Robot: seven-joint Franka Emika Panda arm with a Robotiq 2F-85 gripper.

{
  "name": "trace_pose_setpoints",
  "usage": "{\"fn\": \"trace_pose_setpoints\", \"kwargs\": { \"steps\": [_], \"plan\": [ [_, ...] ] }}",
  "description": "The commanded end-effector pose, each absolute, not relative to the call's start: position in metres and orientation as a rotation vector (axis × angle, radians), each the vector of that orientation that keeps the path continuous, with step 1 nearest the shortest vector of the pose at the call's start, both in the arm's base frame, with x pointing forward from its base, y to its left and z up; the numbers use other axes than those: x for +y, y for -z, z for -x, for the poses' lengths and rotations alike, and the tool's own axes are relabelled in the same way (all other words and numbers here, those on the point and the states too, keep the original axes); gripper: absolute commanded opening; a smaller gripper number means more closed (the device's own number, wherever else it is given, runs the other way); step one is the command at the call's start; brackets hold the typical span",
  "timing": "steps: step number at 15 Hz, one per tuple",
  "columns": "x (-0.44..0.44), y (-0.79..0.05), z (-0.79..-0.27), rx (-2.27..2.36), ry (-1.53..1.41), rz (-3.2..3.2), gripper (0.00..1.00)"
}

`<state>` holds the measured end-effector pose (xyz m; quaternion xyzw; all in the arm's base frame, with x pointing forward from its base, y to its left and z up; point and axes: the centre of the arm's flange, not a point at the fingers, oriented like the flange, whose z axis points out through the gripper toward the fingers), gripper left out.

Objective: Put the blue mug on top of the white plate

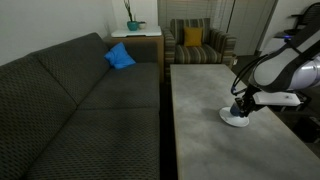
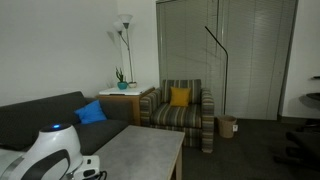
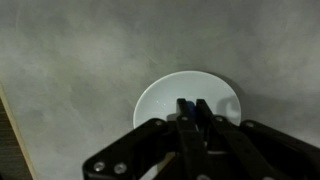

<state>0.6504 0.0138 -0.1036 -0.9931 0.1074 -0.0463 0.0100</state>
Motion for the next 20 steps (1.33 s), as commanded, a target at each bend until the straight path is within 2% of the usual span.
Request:
{"fn": "trace_pose_setpoints", "kwargs": {
  "steps": [1,6,20],
  "plan": [
    [0.011,0.095,-0.658,0.352,0.035,3.083,0.03],
    [0.025,0.096,-0.659,0.310,-0.111,3.124,0.03],
    [0.040,0.128,-0.675,0.280,-0.035,3.206,0.03]
  ]
}}
